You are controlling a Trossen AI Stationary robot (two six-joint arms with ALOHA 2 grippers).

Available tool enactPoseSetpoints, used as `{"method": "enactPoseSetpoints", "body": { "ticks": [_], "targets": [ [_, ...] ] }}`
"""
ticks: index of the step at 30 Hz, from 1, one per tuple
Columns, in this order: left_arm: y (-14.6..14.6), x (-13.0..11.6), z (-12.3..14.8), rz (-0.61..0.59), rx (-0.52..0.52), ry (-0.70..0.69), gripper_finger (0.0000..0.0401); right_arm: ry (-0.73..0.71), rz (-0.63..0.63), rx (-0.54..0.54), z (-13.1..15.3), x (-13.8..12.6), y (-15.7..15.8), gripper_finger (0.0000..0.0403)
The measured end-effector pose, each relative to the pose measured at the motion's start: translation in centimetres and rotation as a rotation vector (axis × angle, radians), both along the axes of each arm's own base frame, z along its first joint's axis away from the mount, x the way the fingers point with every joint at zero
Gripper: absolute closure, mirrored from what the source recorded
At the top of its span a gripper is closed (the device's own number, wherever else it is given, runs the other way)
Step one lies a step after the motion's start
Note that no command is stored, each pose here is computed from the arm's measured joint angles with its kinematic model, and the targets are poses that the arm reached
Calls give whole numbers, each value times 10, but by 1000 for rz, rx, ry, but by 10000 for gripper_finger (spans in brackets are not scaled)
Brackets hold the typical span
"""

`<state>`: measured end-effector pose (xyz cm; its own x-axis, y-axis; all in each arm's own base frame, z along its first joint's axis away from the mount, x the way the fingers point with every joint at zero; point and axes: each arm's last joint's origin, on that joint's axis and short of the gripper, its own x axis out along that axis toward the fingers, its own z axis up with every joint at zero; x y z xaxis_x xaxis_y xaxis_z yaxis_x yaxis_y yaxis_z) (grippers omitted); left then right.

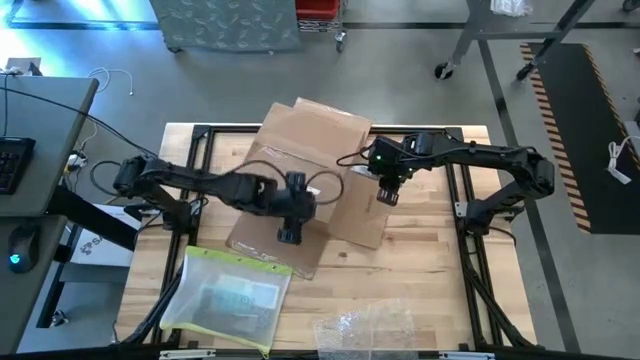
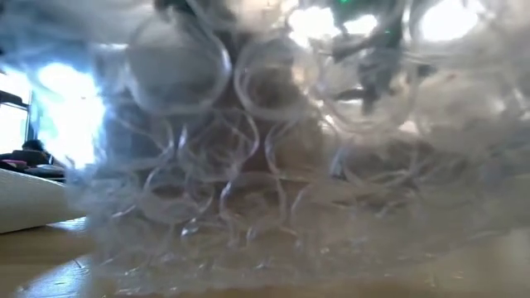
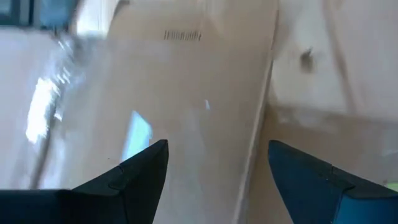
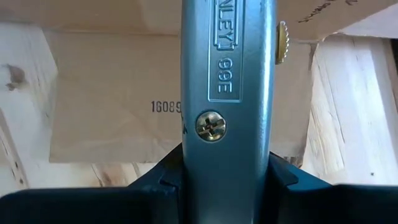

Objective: Unpack boxes
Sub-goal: Break down the cardboard box using the silver cutter until it is fully flat

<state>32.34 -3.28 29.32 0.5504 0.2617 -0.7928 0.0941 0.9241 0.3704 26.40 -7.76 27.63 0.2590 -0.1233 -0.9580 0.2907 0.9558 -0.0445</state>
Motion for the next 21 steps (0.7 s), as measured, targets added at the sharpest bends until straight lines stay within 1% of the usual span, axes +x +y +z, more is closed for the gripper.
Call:
{"method": "enactPoseSetpoints", "body": {
  "ticks": [3, 6, 11, 21],
  "targets": [
    [-3, -2, -16, 27, 19, 2, 144, 5, -28, -18, 0, 0, -1, 310],
    [-3, -1, -22, 38, 14, -23, 144, 3, -46, -24, 0, -1, -5, 310],
    [-4, 1, -26, 38, 7, -59, 144, 9, -58, -12, -2, -1, -8, 310],
    [-4, 2, -28, 57, 10, -61, 144, 48, -53, 26, -5, -2, -3, 310]
  ]
}}
